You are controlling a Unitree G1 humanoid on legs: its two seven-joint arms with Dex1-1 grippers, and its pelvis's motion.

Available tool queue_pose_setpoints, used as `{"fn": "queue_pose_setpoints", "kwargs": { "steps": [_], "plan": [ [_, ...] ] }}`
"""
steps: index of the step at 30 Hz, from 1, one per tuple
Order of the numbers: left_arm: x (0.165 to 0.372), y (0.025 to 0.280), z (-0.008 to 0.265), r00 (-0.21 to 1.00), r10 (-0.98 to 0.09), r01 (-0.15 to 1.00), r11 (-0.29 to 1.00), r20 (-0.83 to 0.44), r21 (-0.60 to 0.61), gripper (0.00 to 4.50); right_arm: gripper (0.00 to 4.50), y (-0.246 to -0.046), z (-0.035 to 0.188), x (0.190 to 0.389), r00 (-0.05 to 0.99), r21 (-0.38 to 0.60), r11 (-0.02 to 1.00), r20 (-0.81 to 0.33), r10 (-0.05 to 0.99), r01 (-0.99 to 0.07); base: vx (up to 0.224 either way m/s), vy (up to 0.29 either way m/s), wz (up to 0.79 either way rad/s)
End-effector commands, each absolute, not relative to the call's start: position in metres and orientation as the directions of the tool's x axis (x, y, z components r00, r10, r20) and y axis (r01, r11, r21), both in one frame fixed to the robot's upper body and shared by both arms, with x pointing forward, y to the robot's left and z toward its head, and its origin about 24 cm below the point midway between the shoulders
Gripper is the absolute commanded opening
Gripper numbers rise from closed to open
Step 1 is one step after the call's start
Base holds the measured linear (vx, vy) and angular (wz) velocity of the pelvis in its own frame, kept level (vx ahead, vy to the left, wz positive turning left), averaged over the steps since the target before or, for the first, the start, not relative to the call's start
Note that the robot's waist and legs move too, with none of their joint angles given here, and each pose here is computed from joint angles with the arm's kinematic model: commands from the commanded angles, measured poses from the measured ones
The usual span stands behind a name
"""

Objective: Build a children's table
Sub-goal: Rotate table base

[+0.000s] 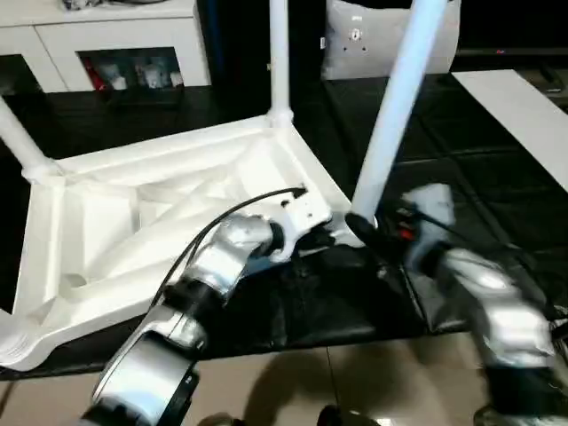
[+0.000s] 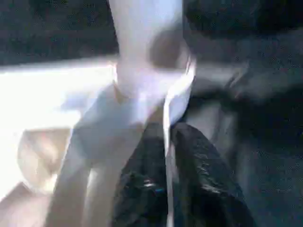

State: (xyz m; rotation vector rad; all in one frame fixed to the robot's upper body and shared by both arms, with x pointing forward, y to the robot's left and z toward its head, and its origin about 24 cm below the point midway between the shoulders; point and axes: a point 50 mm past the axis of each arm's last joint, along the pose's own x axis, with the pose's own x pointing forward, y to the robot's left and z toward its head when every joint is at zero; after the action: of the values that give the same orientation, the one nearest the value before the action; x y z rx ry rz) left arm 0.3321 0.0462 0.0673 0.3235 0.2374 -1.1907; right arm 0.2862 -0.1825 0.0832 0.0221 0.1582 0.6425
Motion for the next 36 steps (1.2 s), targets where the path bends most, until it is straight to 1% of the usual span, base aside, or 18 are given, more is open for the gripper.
{"fn": "queue_pose_setpoints", "kwargs": {
  "steps": [1, 3, 5, 8, 10, 13, 15, 16, 18, 21, 24, 25, 26, 28, 29, 32, 34, 36],
  "plan": [
    [0.332, 0.043, 0.081, 0.332, -0.897, 0.943, 0.308, -0.291, 0.126, 0.73, 4.21, -0.179, 0.091, 0.283, 0.755, 0.087, 0.763, -0.113, 0.647, -0.641, 0.0, 0.0, 0.0],
    [0.33, 0.052, 0.081, 0.343, -0.891, 0.939, 0.316, -0.295, 0.138, 0.96, 4.32, -0.179, 0.098, 0.276, 0.699, 0.098, 0.71, -0.127, 0.704, -0.697, 0.0, 0.0, 0.0],
    [0.329, 0.056, 0.081, 0.336, -0.892, 0.941, 0.308, -0.303, 0.137, 0.96, 4.42, -0.178, 0.099, 0.274, 0.681, 0.096, 0.693, -0.131, 0.721, -0.715, 0.0, 0.0, 0.0],
    [0.327, 0.071, 0.083, 0.347, -0.879, 0.937, 0.313, -0.327, 0.152, 1.4, 4.5, -0.174, 0.103, 0.271, 0.64, 0.109, 0.651, -0.123, 0.758, -0.751, 0.0, 0.0, 0.0],
    [0.324, 0.093, 0.087, 0.371, -0.857, 0.928, 0.335, -0.358, 0.162, 1.44, 4.5, -0.166, 0.107, 0.267, 0.595, 0.115, 0.607, -0.122, 0.794, -0.786, 0.0, 0.0, 0.0],
    [0.317, 0.113, 0.091, 0.377, -0.845, 0.926, 0.34, -0.38, 0.162, 1.77, 4.5, -0.159, 0.111, 0.266, 0.567, 0.124, 0.579, -0.115, 0.815, -0.806, 0.0, 0.0, 0.0],
    [0.313, 0.122, 0.093, 0.368, -0.843, 0.93, 0.33, -0.393, 0.162, 1.85, 4.5, -0.155, 0.112, 0.267, 0.56, 0.122, 0.57, -0.11, 0.821, -0.812, 0.0, 0.0, 0.0],
    [0.303, 0.134, 0.096, 0.343, -0.841, 0.939, 0.307, -0.419, 0.155, 1.97, 4.5, -0.147, 0.112, 0.271, 0.562, 0.114, 0.571, -0.104, 0.82, -0.813, 0.0, 0.0, 0.0],
    [0.289, 0.147, 0.097, 0.31, -0.83, 0.951, 0.275, -0.463, 0.143, 1.97, 4.5, -0.134, 0.111, 0.28, 0.588, 0.094, 0.596, -0.101, 0.803, -0.797, 0.0, 0.0, 0.0],
    [0.271, 0.155, 0.097, 0.252, -0.828, 0.966, 0.245, -0.5, 0.082, 1.97, 4.5, -0.112, 0.107, 0.291, 0.594, 0.071, 0.603, -0.116, 0.796, -0.795, 0.0, 0.0, 0.0],
    [0.259, 0.159, 0.096, 0.221, -0.818, 0.971, 0.237, -0.531, 0.04, 1.97, 4.5, -0.093, 0.105, 0.298, 0.583, 0.06, 0.592, -0.124, 0.803, -0.803, 0.0, 0.0, 0.0],
    [0.255, 0.161, 0.094, 0.215, -0.807, 0.97, 0.24, -0.55, 0.028, 1.97, 4.5, -0.083, 0.104, 0.305, 0.586, 0.047, 0.596, -0.134, 0.799, -0.801, 0.0, 0.0, 0.0],
    [0.253, 0.162, 0.093, 0.214, -0.798, 0.97, 0.243, -0.563, 0.024, 1.97, 4.5, -0.078, 0.103, 0.31, 0.6, 0.034, 0.609, -0.141, 0.788, -0.792, 0.0, 0.0, 0.0],
    [0.252, 0.163, 0.092, 0.214, -0.791, 0.969, 0.246, -0.573, 0.022, 1.97, 4.5, -0.074, 0.103, 0.315, 0.617, 0.026, 0.626, -0.146, 0.773, -0.779, 0.0, 0.0, 0.0],
    [0.25, 0.165, 0.091, 0.222, -0.77, 0.966, 0.258, -0.598, 0.026, 1.97, 4.5, -0.071, 0.103, 0.328, 0.685, 0.008, 0.694, -0.15, 0.713, -0.72, 0.0, 0.0, 0.0],
    [0.249, 0.167, 0.09, 0.231, -0.755, 0.963, 0.269, -0.613, 0.031, 1.97, 4.5, -0.071, 0.102, 0.337, 0.735, 0.003, 0.743, -0.148, 0.662, -0.669, 0.0, 0.0, 0.0],
    [0.252, 0.172, 0.086, 0.284, -0.705, 0.946, 0.317, -0.649, 0.069, 1.97, 4.5, -0.08, 0.102, 0.351, 0.821, -0.023, 0.828, -0.143, 0.552, -0.561, 0.0, 0.0, 0.0],
    [0.255, 0.175, 0.084, 0.312, -0.68, 0.936, 0.34, -0.663, 0.093, 1.97, 4.5, -0.087, 0.102, 0.356, 0.854, -0.029, 0.86, -0.14, 0.501, -0.509, 0.0, 0.0, 0.0]
  ]
}}
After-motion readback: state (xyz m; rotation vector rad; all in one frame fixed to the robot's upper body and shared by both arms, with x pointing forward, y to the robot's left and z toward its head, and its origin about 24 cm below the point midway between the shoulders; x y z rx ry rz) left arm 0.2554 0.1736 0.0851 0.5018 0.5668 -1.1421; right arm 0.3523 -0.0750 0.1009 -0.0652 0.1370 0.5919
